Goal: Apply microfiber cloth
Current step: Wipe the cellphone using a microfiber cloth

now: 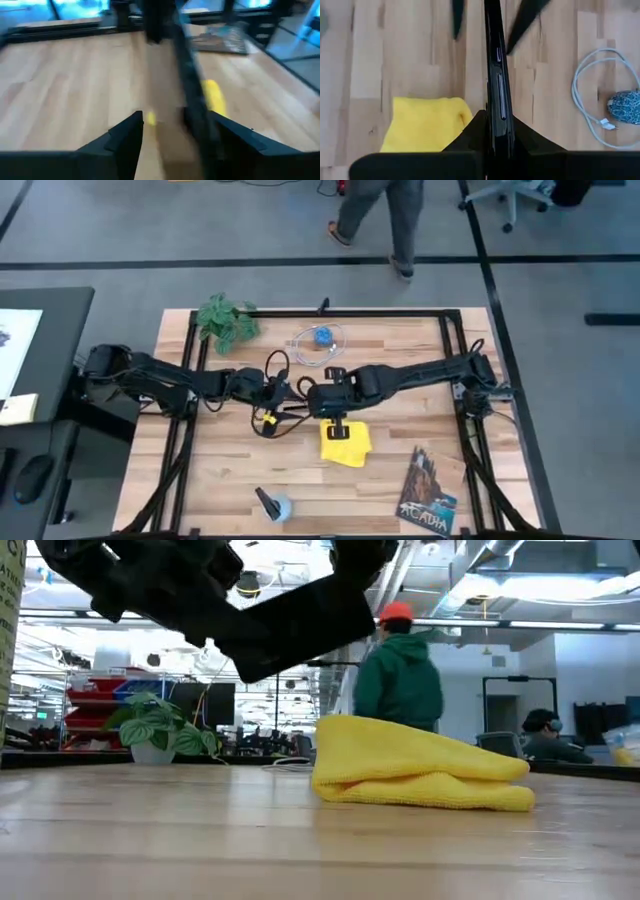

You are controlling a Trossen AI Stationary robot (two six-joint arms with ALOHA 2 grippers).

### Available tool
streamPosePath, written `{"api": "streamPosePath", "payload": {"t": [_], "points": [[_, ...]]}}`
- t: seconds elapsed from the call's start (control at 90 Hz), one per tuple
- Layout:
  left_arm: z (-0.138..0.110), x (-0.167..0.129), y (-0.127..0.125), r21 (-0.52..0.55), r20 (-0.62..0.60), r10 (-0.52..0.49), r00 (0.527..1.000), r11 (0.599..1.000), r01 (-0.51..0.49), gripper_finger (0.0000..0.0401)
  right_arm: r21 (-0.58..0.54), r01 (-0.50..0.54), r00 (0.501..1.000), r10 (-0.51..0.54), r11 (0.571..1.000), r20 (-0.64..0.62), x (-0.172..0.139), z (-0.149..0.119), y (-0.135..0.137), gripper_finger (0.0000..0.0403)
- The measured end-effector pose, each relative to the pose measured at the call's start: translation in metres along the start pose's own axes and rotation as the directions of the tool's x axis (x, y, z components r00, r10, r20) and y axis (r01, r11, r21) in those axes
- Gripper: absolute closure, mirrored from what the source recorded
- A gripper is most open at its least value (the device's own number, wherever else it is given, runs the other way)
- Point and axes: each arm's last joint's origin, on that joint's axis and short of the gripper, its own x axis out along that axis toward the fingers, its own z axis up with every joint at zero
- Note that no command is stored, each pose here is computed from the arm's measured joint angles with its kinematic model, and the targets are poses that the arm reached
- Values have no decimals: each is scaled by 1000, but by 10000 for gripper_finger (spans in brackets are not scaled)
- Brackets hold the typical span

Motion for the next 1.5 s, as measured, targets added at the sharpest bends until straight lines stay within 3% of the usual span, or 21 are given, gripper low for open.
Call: {"api": "streamPosePath", "payload": {"t": [0.222, 0.456, 0.667, 0.922, 1.5], "points": [[7, 15, 2, -36, -22, 1, 1000, 999, -2, 210, -3, -2, 1000, 2, 1000, -16, 2, -1, 0, 384], [23, 40, 7, -30, -182, -12, 983, 1000, 6, 213, 96, -83, 996, 87, 992, -34, 4, -2, -9, 385], [28, 49, 5, 4, -345, -6, 938, 1000, 8, 266, 106, -69, 990, 81, 992, -115, 4, -10, -8, 386], [40, 48, 6, 0, -350, -6, 937, 1000, 7, 312, 92, -55, 983, 70, 994, -167, 25, -11, -3, 387], [33, 49, 5, 3, -405, -13, 914, 1000, 16, 316, 72, -50, 983, 62, 996, -174, 34, -10, -1, 386]]}}
